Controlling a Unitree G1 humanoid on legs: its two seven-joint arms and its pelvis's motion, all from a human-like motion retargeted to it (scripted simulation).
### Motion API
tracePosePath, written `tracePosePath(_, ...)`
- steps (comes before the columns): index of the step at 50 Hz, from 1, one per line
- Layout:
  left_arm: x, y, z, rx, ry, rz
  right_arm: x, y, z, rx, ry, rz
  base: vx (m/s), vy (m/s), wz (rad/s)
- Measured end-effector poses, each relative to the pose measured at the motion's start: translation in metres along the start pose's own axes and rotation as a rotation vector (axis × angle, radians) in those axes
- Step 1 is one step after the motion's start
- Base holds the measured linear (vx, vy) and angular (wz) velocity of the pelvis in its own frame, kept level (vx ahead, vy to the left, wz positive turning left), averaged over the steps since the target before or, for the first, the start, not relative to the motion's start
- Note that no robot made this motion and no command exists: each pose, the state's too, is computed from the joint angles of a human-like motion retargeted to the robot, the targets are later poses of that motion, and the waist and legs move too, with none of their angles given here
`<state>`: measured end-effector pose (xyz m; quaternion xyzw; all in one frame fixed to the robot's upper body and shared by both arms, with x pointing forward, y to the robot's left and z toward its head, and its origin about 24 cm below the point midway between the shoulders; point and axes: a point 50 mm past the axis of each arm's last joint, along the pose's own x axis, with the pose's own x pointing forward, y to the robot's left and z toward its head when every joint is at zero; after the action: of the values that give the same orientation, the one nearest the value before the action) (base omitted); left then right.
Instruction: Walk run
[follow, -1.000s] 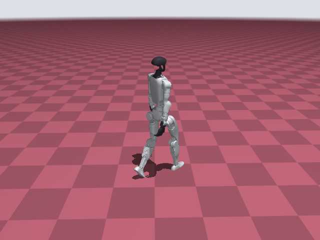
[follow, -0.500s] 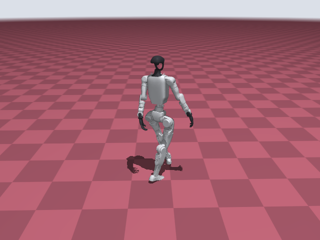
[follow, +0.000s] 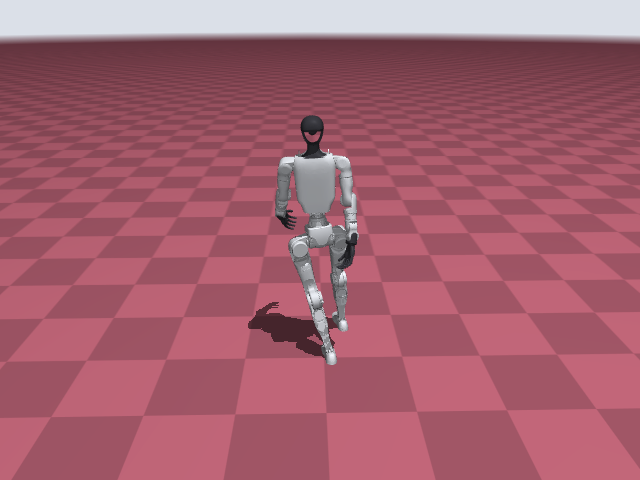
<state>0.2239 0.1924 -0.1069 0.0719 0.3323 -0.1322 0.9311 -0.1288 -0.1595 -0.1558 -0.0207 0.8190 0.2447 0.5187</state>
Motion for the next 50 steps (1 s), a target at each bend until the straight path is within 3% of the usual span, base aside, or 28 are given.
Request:
tracePosePath(4, -0.003, 0.004, -0.008, 0.052, 0.041, 0.015, -0.006, -0.014, 0.01, -0.053, -0.024, -0.024, 0.8, -0.18, 0.74)
tracePosePath(9, -0.029, -0.01, -0.073, -0.007, 0.294, 0.02, -0.021, -0.053, 0.023, -0.072, -0.037, -0.225, 0.95, -0.3, 0.69)
tracePosePath(15, -0.114, -0.065, -0.182, -0.215, 0.811, 0.016, -0.036, -0.08, 0.028, 0.149, -0.093, -0.336, 0.99, -0.4, 1.3)
tracePosePath(20, -0.173, -0.102, -0.221, -0.439, 0.981, -0.039, -0.063, -0.107, 0.062, 0.29, -0.176, -0.28, 0.82, -0.31, 0.8)
tracePosePath(24, -0.197, -0.124, -0.233, -0.467, 1.0, -0.124, -0.095, -0.136, 0.109, 0.216, -0.369, -0.444, 0.63, -0.22, -0.3)
tracePosePath(30, -0.223, -0.123, -0.245, -0.403, 1.058, -0.064, -0.156, -0.169, 0.164, -0.002, -0.624, -0.677, 0.65, -0.21, 0.09)
tracePosePath(35, -0.228, -0.14, -0.245, -0.581, 1.11, -0.016, -0.191, -0.178, 0.188, -0.125, -0.705, -0.797, 0.72, -0.15, 0.36)
tracePosePath(40, -0.214, -0.148, -0.237, -0.738, 0.99, -0.008, -0.179, -0.17, 0.187, -0.256, -0.638, -0.731, 0.9, -0.16, 0.12)
tracePosePath(50, -0.185, -0.103, -0.228, -0.637, 0.911, 0.147, -0.068, -0.112, 0.088, -0.272, -0.177, -0.46, 1.12, 0.0, -0.23)
